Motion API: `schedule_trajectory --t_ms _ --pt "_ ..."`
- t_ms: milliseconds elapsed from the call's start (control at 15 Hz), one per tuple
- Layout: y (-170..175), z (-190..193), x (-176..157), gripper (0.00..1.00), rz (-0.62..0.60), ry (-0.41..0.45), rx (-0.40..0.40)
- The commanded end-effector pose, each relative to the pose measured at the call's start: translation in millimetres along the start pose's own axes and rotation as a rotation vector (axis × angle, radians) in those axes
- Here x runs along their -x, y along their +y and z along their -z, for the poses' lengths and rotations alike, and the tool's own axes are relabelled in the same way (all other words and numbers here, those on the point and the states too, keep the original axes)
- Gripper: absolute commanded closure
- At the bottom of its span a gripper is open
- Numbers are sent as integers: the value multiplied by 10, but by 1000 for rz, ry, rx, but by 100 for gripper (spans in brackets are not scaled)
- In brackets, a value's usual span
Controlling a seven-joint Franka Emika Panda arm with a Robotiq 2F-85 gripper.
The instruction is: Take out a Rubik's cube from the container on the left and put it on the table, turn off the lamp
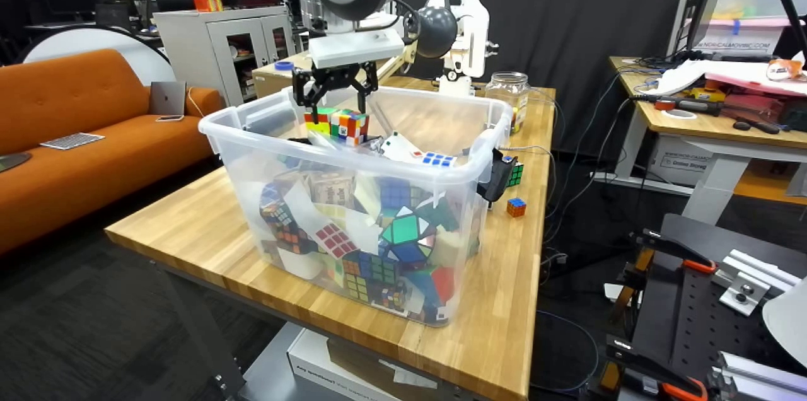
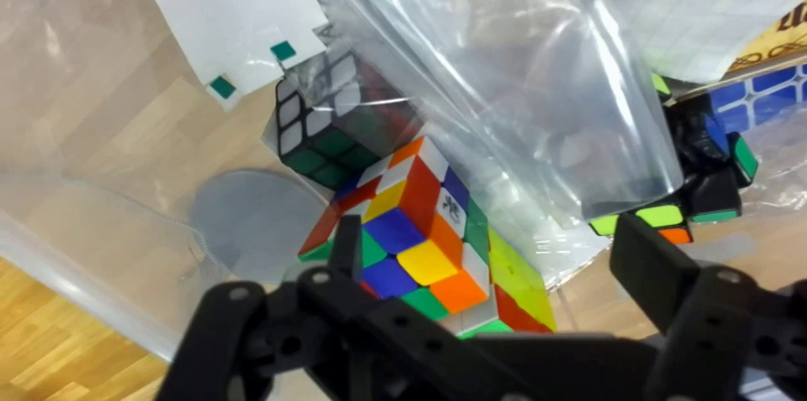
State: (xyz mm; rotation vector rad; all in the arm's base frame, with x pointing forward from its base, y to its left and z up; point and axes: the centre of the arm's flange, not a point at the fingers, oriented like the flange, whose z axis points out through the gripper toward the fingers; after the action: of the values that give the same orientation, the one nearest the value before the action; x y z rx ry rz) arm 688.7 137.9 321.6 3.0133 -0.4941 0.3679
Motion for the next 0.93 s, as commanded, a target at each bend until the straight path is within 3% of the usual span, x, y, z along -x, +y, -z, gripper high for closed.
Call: schedule_trajectory --t_ms 0,867 --pt "42 3 -45 0 -24 -19 5" --pt "-13 91 -110 0 50 11 -86"
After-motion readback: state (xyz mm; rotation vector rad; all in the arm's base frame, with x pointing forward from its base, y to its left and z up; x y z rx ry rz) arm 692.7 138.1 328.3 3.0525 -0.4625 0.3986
